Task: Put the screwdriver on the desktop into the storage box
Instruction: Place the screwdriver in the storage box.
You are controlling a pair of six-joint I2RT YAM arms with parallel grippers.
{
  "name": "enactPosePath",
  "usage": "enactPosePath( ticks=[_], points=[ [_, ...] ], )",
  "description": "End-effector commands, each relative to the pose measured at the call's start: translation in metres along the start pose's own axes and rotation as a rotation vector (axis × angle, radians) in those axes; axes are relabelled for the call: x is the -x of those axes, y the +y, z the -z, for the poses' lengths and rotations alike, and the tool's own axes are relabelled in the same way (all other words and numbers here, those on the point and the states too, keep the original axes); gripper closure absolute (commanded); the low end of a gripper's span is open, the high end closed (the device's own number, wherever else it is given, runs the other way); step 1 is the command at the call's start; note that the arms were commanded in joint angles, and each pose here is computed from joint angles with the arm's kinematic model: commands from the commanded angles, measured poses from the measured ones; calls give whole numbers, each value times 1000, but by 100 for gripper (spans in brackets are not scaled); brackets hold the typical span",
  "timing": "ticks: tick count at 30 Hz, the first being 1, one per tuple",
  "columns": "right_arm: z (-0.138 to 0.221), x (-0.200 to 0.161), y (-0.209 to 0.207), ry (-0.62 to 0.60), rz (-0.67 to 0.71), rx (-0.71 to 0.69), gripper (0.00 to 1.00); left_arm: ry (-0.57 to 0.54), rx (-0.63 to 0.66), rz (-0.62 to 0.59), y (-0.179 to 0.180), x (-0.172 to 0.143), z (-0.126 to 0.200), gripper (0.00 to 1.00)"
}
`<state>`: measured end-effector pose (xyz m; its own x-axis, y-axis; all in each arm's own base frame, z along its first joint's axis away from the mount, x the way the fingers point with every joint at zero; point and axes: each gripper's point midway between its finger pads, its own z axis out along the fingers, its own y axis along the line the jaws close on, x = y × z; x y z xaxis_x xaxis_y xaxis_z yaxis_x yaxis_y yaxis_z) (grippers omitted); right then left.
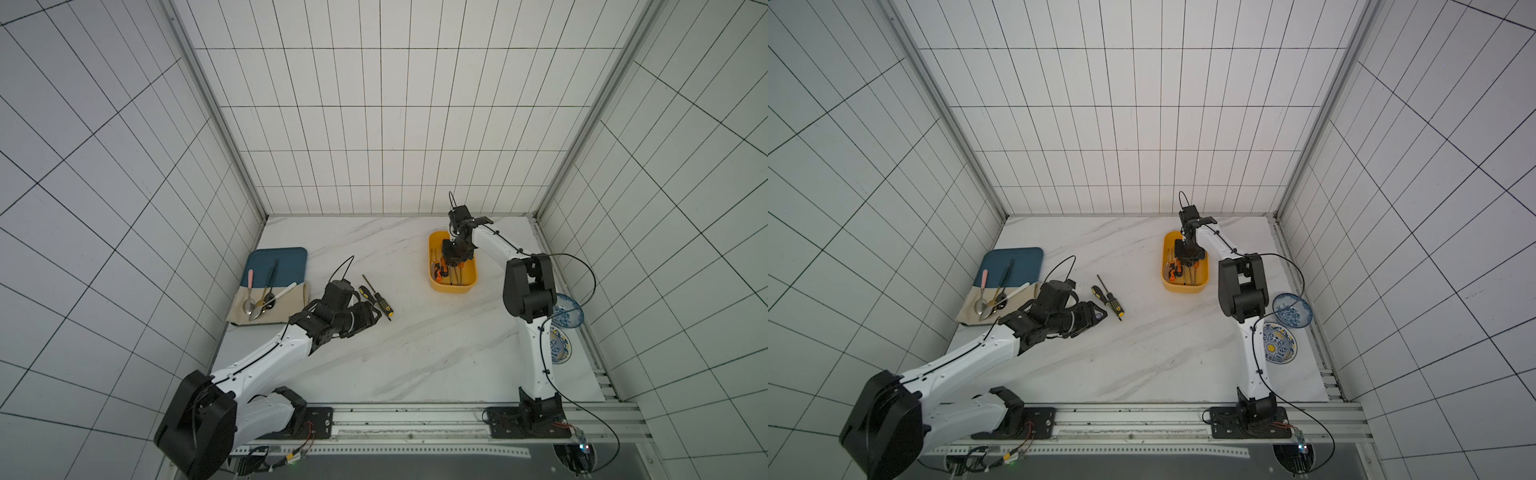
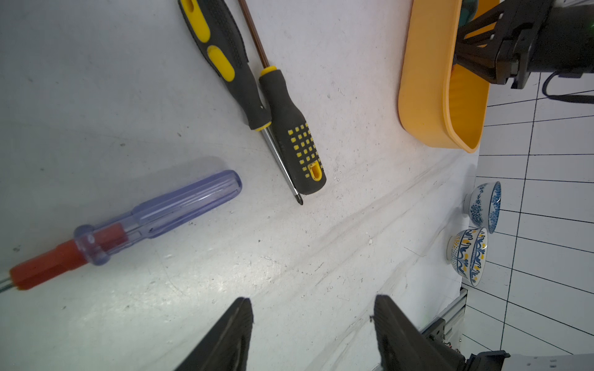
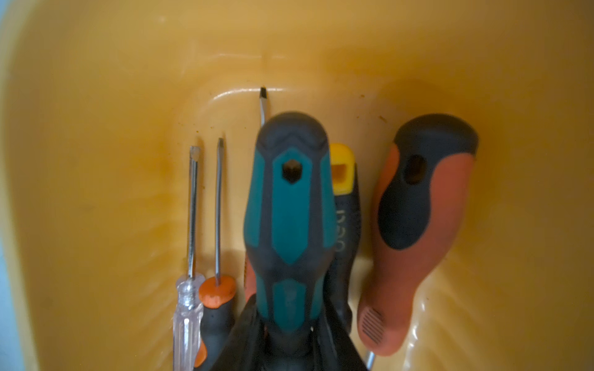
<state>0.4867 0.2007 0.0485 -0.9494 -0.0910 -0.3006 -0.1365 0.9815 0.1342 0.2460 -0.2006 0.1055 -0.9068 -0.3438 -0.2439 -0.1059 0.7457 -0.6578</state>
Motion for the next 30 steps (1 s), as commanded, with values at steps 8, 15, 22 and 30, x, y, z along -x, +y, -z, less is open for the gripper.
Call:
enactPosePath(
  ticks=[8, 15, 22, 30],
  points=[
    [17, 15, 5, -46, -11, -13, 61, -21, -7, -6, -3, 5, 2, 36],
    [50, 17, 12, -99, -21, 11, 60, -32, -4, -9, -4, 8, 3, 36],
    [92, 8, 26, -175, -29, 45, 60, -47, 20, -8, -3, 12, 7, 36],
    [127, -24, 47, -190, -2, 103, 61, -58, 69, 13, 6, 20, 6, 36]
  ],
)
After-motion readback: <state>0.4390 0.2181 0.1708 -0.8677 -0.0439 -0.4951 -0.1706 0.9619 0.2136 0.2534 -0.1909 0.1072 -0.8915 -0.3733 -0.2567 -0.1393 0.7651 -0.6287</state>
